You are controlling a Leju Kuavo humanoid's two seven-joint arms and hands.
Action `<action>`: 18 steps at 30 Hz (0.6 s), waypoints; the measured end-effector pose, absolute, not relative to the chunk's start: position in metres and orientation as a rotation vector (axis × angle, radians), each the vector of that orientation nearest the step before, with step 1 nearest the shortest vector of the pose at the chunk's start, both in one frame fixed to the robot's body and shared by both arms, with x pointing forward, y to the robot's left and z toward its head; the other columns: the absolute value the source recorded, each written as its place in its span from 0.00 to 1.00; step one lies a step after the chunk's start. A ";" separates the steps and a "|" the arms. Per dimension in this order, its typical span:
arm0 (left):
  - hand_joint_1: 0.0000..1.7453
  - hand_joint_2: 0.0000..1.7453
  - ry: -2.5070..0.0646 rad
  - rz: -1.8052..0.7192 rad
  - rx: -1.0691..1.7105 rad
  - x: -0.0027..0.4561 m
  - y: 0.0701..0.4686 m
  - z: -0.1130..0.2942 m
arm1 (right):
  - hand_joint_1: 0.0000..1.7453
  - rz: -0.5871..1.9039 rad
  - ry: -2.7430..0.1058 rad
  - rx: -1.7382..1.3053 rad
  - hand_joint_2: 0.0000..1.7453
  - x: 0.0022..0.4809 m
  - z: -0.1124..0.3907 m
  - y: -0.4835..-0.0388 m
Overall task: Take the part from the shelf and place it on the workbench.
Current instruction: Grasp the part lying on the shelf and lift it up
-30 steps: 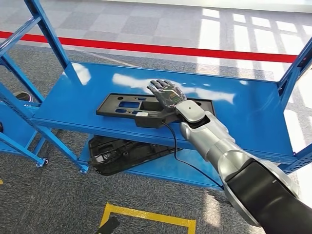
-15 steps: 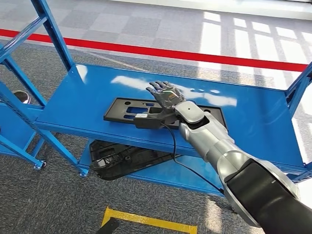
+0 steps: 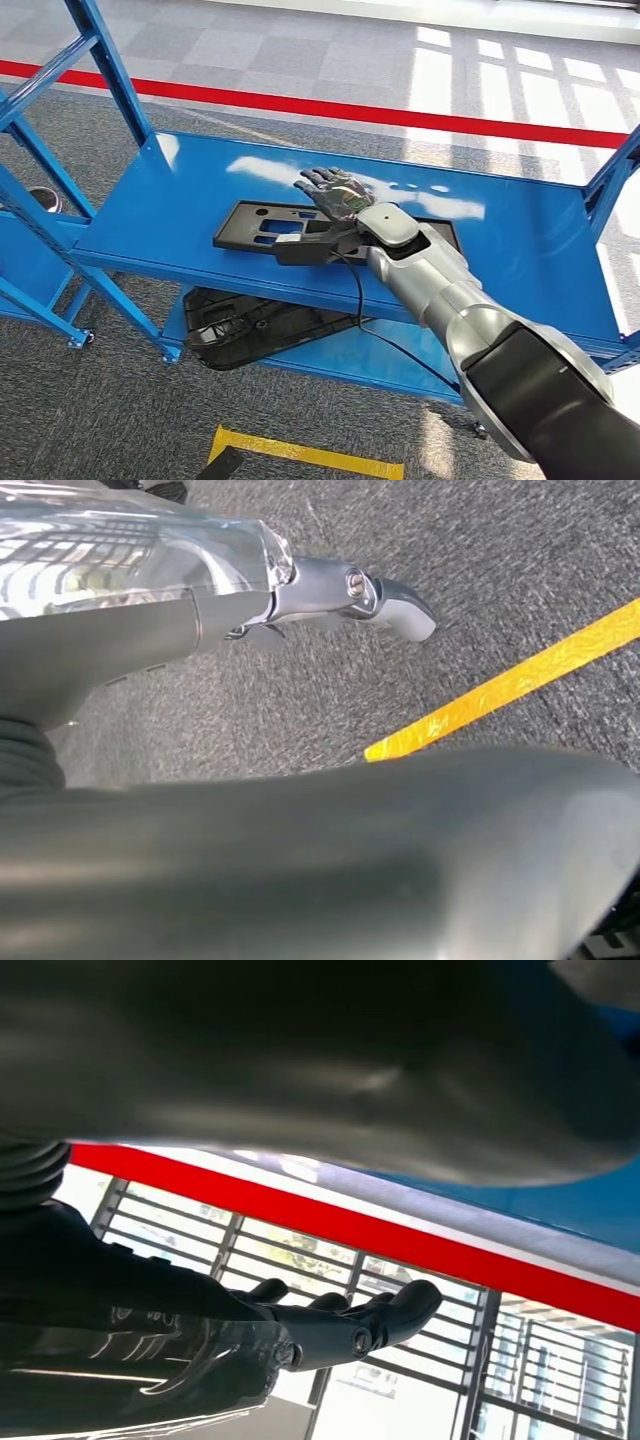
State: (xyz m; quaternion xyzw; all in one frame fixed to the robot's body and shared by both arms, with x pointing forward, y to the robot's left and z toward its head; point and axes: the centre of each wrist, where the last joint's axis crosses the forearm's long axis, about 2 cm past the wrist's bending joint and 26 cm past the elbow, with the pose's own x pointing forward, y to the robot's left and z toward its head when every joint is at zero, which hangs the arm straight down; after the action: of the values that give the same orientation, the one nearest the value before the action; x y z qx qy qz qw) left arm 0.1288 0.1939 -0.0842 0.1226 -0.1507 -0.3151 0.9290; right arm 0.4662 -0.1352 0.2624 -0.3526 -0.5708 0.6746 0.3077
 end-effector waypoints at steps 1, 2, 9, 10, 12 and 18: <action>0.00 0.00 -0.308 -0.644 0.252 0.128 0.194 -0.084 | 0.00 1.792 -1.507 -0.927 0.00 0.467 0.265 -0.135; 0.00 0.00 -0.308 -0.641 0.254 0.128 0.194 -0.084 | 0.00 1.800 -1.504 -0.920 0.00 0.467 0.267 -0.135; 0.00 0.00 -0.303 -0.622 0.254 0.125 0.195 -0.085 | 0.00 1.841 -1.512 -0.867 0.00 0.468 0.279 -0.129; 0.00 0.00 -0.302 -0.619 0.254 0.125 0.195 -0.085 | 0.00 1.845 -1.520 -0.863 0.00 0.467 0.280 -0.128; 0.00 0.00 -0.300 -0.615 0.253 0.124 0.195 -0.086 | 0.00 1.848 -1.538 -0.854 0.00 0.466 0.283 -0.125; 0.00 0.00 -0.297 -0.607 0.253 0.124 0.196 -0.086 | 0.00 1.838 -1.588 -0.835 1.00 0.464 0.289 -0.120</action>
State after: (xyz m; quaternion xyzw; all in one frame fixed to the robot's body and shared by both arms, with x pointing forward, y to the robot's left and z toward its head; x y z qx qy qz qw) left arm 0.1236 0.1958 -0.0860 0.1239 -0.1455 -0.2970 0.9356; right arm 0.4638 -0.1202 0.2890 -0.3119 -0.5929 0.6865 0.2826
